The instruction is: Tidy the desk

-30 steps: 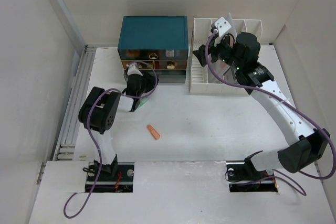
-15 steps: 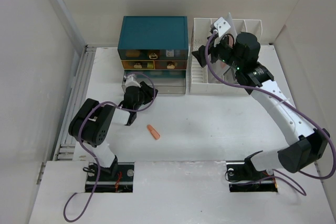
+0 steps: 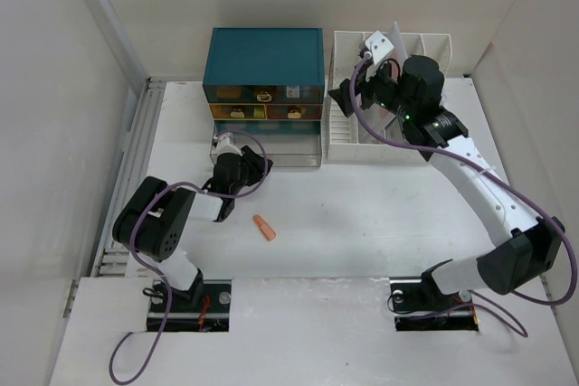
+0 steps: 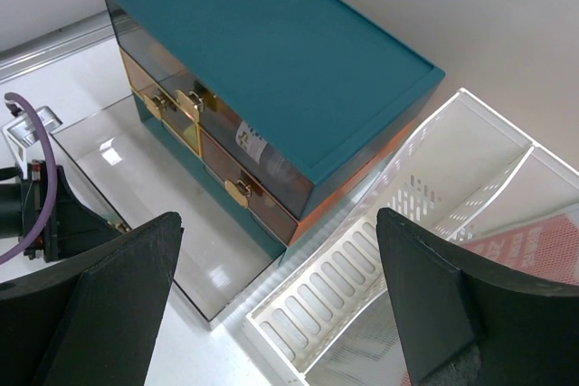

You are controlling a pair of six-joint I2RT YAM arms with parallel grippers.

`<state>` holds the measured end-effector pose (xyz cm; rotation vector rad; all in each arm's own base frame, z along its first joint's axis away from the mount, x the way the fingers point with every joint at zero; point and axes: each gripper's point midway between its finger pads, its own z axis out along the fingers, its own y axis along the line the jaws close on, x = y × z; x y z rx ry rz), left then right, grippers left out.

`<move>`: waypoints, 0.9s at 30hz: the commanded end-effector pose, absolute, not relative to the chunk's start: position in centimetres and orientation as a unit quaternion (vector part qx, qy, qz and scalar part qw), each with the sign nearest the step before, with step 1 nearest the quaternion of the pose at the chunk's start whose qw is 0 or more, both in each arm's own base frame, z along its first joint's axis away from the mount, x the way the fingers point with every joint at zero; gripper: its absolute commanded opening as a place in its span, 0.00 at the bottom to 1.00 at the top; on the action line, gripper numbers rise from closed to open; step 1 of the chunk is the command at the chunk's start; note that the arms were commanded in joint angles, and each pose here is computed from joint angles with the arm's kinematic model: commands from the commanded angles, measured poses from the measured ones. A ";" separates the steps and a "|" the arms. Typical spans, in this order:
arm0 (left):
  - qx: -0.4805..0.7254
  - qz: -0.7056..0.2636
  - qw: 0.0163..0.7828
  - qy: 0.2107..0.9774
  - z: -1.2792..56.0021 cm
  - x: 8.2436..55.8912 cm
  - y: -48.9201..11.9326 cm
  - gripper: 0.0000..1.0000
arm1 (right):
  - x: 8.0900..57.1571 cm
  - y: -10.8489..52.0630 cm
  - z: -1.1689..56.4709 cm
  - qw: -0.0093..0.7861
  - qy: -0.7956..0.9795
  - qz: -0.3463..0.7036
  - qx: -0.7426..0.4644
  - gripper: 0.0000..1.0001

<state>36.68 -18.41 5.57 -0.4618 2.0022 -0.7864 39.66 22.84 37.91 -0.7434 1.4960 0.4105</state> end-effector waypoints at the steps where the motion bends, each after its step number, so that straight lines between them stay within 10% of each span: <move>1: -0.191 -0.335 0.470 0.794 7.4 36.8 -18.6 0.38 | 39.5 23.2 39.6 0.672 0.637 0.191 -0.326 0.93; 27: -0.192 -0.272 0.487 0.807 7.4 41.5 -18.2 0.36 | 39.4 23.4 39.1 0.667 0.639 0.195 -0.330 0.93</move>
